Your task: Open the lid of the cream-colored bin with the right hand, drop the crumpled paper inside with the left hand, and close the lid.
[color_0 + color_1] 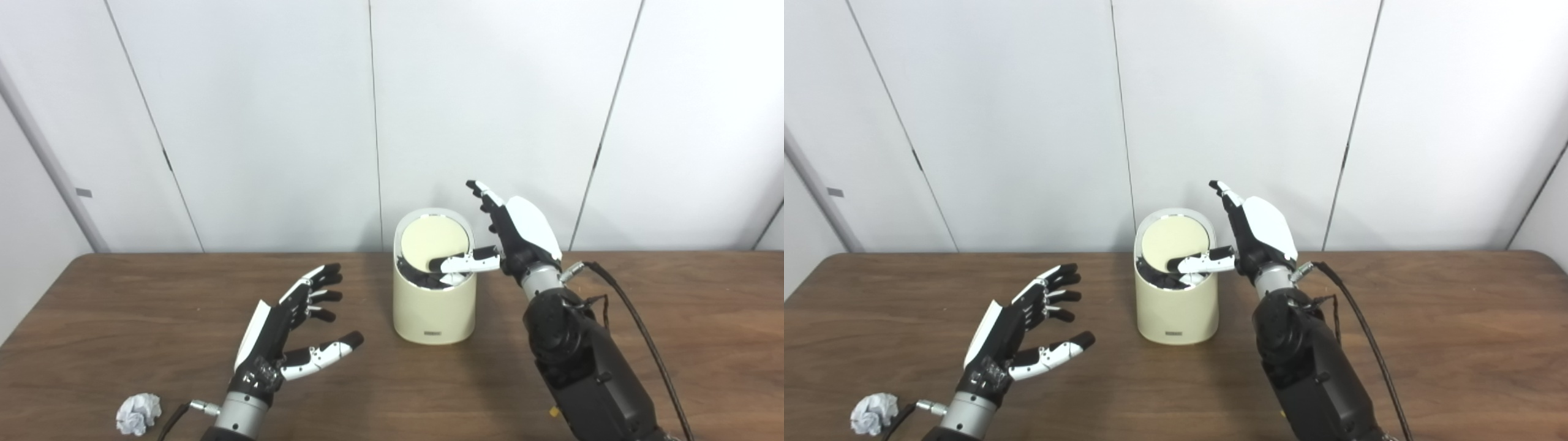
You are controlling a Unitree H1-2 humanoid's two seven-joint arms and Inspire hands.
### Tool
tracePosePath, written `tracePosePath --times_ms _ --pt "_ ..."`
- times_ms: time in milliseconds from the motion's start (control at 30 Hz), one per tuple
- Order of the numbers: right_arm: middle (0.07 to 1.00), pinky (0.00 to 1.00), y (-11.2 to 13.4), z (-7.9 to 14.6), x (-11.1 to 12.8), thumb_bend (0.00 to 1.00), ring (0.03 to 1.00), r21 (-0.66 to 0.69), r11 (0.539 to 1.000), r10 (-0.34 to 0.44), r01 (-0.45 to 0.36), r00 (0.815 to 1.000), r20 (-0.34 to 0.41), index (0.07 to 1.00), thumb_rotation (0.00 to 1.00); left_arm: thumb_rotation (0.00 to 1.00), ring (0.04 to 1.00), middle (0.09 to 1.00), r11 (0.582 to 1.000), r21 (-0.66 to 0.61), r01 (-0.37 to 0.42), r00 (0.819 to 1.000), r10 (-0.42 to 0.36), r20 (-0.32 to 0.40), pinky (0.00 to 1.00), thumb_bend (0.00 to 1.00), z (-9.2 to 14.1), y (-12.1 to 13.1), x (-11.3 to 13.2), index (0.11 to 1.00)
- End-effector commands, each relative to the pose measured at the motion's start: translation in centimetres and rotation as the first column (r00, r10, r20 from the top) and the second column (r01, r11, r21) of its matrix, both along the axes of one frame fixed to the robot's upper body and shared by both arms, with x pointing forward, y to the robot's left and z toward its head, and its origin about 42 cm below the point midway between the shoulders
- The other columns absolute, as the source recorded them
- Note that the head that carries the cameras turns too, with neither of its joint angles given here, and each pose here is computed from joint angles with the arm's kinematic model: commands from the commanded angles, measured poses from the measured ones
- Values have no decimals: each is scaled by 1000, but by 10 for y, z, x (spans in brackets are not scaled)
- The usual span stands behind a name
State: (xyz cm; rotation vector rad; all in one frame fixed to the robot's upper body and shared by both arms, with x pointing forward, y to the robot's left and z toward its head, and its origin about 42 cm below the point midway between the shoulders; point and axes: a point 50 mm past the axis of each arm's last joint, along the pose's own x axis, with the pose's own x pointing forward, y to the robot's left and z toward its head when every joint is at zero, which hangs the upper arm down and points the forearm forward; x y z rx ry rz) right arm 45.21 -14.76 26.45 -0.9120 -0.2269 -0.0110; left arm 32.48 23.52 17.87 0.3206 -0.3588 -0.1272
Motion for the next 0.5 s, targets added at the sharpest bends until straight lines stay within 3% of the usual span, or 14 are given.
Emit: tracePosePath --times_ms 0,100,267,400,467 --pt "907 709 4 13 8 800 846 -30 1000 -8 9 999 32 925 357 205 765 847 1000 -2 3 997 -3 79 642 712 18 0 1 872" --pt "908 703 6 16 10 791 843 -47 999 -27 28 999 22 922 345 207 767 847 1000 0 4 997 -4 78 640 713 18 0 2 874" --pt "895 662 7 24 14 776 821 -89 994 -64 66 998 23 907 218 204 769 851 1000 -4 9 997 -9 78 644 704 18 -1 3 877" --pt "894 661 6 28 13 816 819 -95 992 -76 78 997 26 894 130 213 775 851 1000 -6 13 997 -12 82 645 709 18 -1 4 877" --pt "894 661 5 30 12 835 820 -88 993 -80 82 996 31 890 139 212 777 851 1000 -5 11 997 -11 81 647 709 17 0 5 877"
